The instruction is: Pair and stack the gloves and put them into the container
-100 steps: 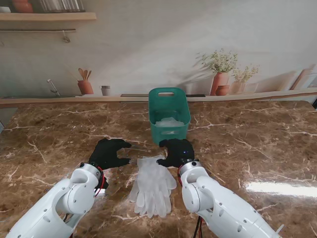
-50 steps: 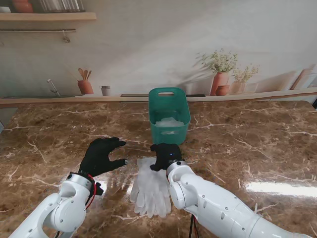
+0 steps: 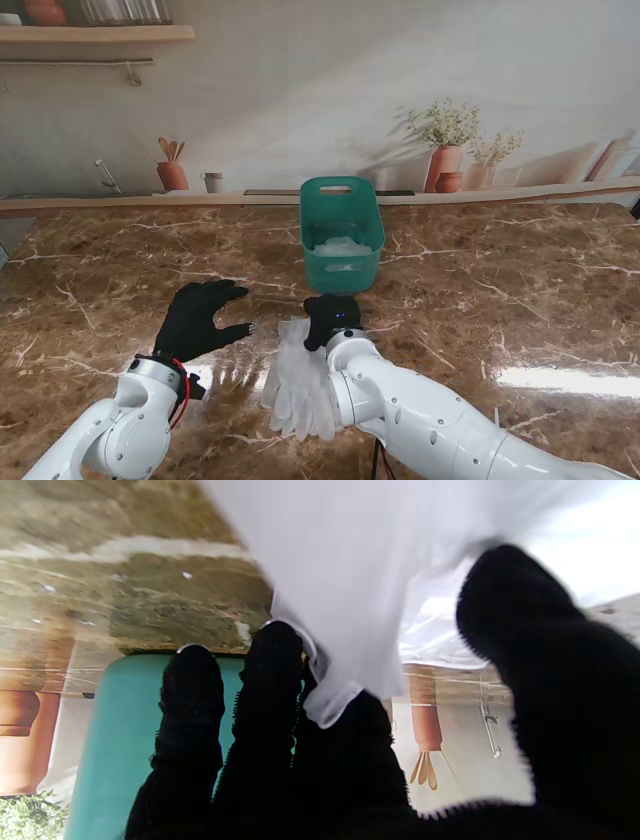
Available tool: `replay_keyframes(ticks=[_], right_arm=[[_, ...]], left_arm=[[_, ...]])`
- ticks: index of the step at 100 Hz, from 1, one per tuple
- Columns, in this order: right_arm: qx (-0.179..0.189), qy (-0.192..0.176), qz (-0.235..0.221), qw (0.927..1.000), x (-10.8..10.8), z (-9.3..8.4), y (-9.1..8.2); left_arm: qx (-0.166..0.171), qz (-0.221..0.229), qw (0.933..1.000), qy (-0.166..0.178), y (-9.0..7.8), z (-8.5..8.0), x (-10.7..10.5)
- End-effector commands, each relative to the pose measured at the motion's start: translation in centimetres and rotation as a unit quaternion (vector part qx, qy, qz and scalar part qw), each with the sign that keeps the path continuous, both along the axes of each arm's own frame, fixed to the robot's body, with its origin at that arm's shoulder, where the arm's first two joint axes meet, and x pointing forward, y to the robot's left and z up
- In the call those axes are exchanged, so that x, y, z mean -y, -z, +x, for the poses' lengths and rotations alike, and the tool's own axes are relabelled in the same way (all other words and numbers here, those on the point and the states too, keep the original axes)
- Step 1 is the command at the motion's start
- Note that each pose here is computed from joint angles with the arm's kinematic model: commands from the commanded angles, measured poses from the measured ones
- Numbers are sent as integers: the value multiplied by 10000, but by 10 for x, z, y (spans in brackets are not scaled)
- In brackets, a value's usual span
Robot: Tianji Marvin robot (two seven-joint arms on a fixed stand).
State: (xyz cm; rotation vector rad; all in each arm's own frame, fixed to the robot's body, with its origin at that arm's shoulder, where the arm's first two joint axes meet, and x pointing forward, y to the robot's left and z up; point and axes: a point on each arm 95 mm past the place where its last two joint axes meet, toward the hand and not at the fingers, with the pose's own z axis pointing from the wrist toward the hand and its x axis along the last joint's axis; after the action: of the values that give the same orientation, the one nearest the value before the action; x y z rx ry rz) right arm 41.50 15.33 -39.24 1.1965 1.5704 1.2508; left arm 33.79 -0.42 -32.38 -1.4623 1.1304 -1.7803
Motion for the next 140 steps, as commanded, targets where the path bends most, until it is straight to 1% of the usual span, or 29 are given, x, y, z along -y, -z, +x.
replay_keyframes(ticks=[1, 15, 28, 34, 42, 52, 58, 68, 77, 86, 101, 112, 121, 132, 140], right_arm=[[-310, -29, -39, 9995, 2, -17, 24], [-212, -105, 136, 9996, 1, -21, 24], [-72, -139, 488, 9987, 1, -22, 19], [-25, -129, 718, 9973, 2, -22, 16], [58, -113, 1028, 9946, 3, -21, 10], [207, -51, 1478, 9888, 5, -18, 2], [366, -75, 1672, 9852, 7, -14, -3], [507, -152, 1891, 9805, 11, -7, -11], [601, -166, 1963, 9786, 15, 0, -17], [656, -233, 2113, 9749, 19, 5, -22], [731, -364, 2334, 9689, 25, 4, -28], [831, -516, 2397, 9659, 28, 0, -29], [999, -708, 2328, 9648, 32, -5, -29], [1157, -1030, 2226, 9625, 38, -17, -24], [1156, -1206, 2221, 9606, 42, -30, -18]], left_arm=[[1, -27, 10000, -5, 2, -3, 1], [-5, -35, 10000, -33, 2, -4, 0], [-4, -13, 10000, -46, 2, -5, -1], [-4, -16, 10000, -52, 2, -5, -2], [-3, -12, 10000, -57, 2, -5, -2], [-12, -25, 10000, -51, 2, -5, -2], [-16, -18, 10000, -37, 2, -4, -2], [-12, -7, 10000, -24, 1, -4, -3], [3, 4, 10000, -21, 0, -3, -3], [16, 18, 10000, -24, 0, -2, -4], [37, 32, 10000, -40, -1, -2, -5], [40, 48, 10000, -28, -2, -2, -5], [51, 59, 10000, -11, -2, -2, -5], [82, 83, 9999, 1, -3, -2, -6], [79, 92, 9999, 1, -2, -2, -6]])
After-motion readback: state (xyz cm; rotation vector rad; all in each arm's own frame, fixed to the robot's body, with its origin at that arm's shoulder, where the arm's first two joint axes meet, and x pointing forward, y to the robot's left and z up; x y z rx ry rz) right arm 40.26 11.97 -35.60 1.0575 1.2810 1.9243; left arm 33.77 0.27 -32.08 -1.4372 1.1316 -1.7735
